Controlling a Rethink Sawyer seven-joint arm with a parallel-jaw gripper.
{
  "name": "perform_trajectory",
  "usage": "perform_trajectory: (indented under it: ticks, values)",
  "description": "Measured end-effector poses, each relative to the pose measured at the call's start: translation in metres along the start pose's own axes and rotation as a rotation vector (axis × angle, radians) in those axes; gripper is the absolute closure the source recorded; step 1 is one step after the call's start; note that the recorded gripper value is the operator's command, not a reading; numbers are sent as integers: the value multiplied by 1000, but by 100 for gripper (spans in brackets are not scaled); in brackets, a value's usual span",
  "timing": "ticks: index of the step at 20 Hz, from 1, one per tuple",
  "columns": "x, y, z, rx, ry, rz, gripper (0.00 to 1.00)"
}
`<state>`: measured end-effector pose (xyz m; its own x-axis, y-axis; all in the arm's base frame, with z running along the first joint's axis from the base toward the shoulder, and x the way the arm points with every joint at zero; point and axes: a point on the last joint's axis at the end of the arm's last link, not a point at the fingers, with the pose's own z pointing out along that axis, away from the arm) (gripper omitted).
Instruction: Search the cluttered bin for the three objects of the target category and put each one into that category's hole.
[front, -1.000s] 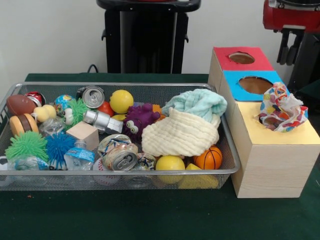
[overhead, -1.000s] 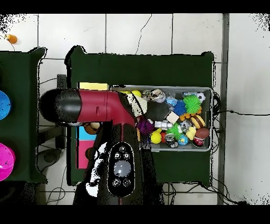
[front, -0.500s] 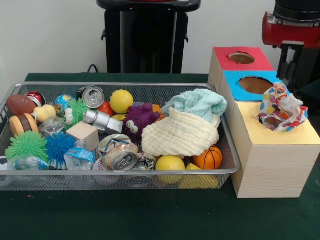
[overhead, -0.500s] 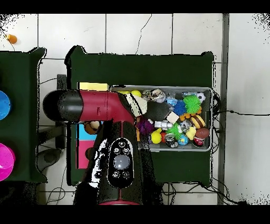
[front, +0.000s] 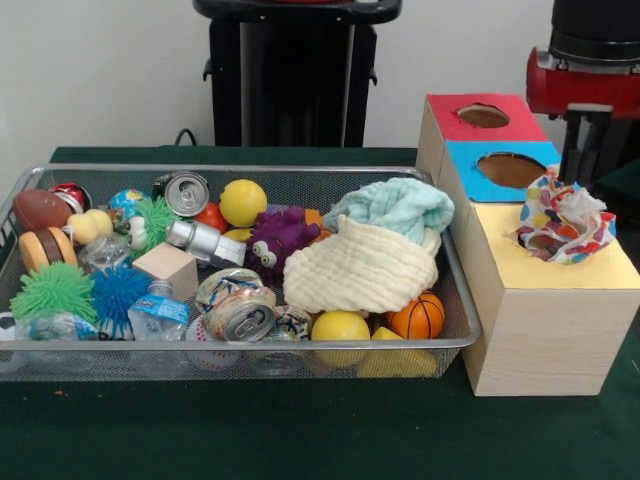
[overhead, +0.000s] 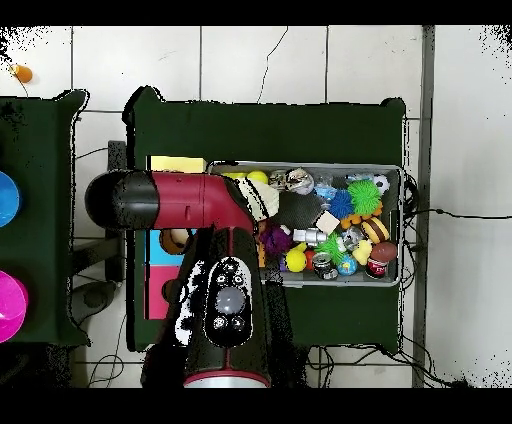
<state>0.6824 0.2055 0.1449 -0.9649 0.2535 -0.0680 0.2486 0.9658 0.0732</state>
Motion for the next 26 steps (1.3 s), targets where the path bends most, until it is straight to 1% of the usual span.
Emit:
perform_trajectory:
  ticks: [5, 10, 12, 16, 18, 20, 26]
  values:
    - [-1, 1, 2, -3, -13, -1, 100]
    - [1, 2, 7, -1, -7, -4, 100]
    - [3, 2, 12, 1, 2, -3, 100]
    - [4, 1, 19, 2, 2, -2, 100]
    - [5, 0, 28, 2, -7, -2, 100]
    - [5, 0, 32, 1, -13, -2, 100]
    - [4, -3, 56, -1, -51, 0, 100]
